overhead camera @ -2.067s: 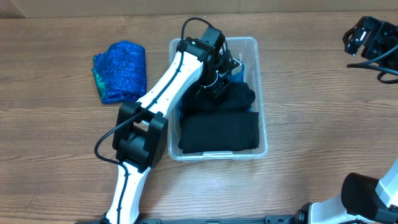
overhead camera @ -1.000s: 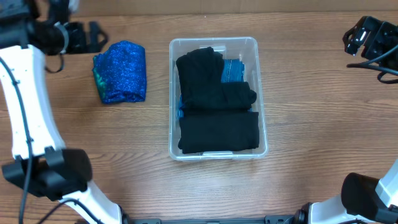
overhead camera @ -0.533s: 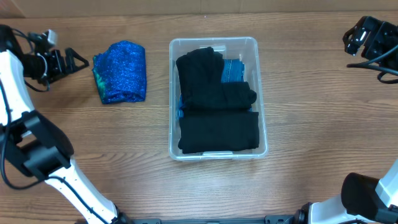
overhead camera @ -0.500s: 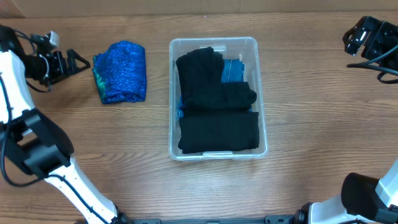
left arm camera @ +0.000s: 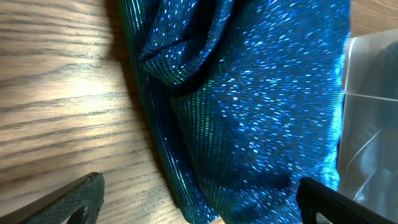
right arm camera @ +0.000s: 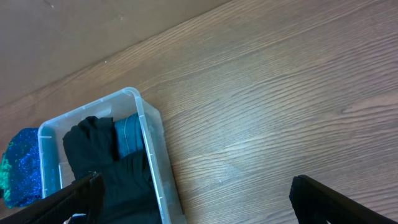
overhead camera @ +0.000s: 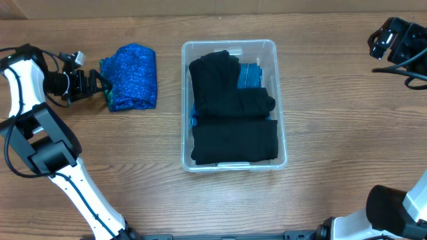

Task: Pack container
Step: 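Move the left gripper to the blue sparkly cloth and grasp it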

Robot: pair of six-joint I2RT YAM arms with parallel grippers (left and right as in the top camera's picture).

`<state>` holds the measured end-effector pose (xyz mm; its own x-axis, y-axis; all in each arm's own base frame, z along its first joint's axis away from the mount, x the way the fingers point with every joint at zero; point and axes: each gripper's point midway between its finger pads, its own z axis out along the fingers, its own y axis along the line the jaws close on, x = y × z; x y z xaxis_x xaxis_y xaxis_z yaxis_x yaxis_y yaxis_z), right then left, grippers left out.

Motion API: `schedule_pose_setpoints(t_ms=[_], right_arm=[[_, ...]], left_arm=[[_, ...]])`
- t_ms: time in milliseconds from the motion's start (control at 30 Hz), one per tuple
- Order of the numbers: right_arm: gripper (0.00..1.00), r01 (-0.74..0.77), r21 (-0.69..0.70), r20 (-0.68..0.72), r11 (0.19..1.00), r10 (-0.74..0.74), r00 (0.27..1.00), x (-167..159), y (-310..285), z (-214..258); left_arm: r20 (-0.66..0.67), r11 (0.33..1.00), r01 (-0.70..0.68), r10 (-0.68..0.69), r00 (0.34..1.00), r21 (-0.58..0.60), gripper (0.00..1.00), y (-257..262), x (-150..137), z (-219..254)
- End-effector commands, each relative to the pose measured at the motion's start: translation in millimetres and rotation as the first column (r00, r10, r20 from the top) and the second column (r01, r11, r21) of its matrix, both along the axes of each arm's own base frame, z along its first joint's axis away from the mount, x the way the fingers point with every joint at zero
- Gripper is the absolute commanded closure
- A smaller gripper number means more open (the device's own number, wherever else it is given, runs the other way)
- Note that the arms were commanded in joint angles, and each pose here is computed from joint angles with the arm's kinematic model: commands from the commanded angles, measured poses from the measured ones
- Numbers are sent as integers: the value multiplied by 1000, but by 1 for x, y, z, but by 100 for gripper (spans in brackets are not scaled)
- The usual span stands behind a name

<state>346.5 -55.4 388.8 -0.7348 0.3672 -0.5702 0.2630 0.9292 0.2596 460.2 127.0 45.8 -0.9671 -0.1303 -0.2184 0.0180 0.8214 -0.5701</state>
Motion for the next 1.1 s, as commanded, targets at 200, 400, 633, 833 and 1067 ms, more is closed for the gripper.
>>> schedule_pose_setpoints(t_ms=[200, 400, 633, 833, 1067], right_arm=[[0, 4, -2, 2, 1000, -4, 1000, 0, -1, 0], [0, 4, -2, 2, 1000, -4, 1000, 0, -1, 0], [0, 4, -2, 2, 1000, -4, 1000, 0, -1, 0], [0, 4, -2, 2, 1000, -4, 1000, 0, -1, 0], [0, 4, -2, 2, 1000, -4, 1000, 0, -1, 0]], left_arm=[[61, 991, 103, -98, 993, -81, 0, -33, 14, -27], [60, 983, 150, -144, 988, -110, 0, -59, 20, -43], [64, 970, 193, -185, 981, -148, 3, -88, 25, -53], [67, 966, 187, -178, 982, -179, 32, -92, 25, -49], [45, 962, 133, -126, 991, -238, 50, -95, 27, -40]])
